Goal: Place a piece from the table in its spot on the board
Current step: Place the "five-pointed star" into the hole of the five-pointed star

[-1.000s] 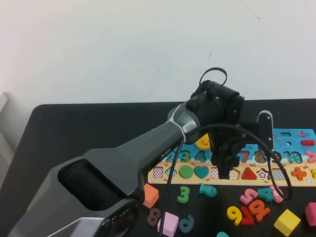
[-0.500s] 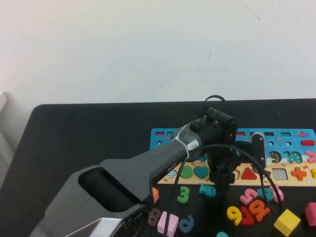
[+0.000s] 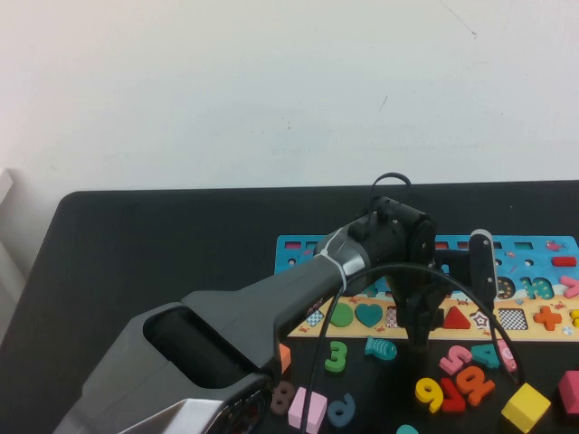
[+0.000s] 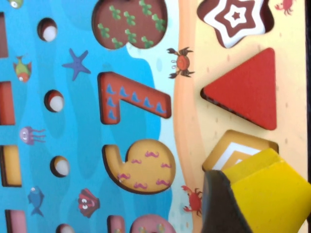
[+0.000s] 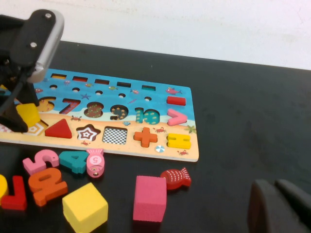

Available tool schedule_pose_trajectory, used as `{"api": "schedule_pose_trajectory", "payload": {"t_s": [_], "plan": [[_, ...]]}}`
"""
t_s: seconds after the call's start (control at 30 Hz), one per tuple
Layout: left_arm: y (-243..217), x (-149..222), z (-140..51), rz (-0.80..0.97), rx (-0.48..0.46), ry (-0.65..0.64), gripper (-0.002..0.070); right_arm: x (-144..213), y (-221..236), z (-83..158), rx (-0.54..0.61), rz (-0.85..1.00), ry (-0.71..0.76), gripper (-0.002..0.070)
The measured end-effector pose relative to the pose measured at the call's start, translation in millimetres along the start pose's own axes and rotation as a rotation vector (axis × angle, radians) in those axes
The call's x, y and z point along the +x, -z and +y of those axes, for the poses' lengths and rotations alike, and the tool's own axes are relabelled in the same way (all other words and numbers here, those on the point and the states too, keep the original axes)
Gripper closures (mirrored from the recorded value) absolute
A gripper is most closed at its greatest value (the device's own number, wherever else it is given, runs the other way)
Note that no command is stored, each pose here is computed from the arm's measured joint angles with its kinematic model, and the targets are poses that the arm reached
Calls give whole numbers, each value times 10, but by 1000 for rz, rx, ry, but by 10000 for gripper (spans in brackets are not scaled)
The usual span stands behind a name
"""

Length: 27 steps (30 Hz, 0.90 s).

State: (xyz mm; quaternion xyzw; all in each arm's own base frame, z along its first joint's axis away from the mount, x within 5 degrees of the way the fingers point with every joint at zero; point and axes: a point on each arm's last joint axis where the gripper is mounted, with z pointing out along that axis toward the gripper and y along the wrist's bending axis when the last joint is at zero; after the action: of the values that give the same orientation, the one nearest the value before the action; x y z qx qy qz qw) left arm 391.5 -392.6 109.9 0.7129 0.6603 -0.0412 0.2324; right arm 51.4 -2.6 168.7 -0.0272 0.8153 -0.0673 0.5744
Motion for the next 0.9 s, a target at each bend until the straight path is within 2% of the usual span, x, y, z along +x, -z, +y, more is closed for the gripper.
{"api": "schedule_pose_trajectory", "payload": {"t_s": [0.67, 0.9], "plan": [[0, -15, -3, -16, 3, 18, 354, 0, 0, 0, 0, 0, 0, 657], [3, -10, -3, -30, 23, 118, 354, 0, 0, 0, 0, 0, 0, 657]]}}
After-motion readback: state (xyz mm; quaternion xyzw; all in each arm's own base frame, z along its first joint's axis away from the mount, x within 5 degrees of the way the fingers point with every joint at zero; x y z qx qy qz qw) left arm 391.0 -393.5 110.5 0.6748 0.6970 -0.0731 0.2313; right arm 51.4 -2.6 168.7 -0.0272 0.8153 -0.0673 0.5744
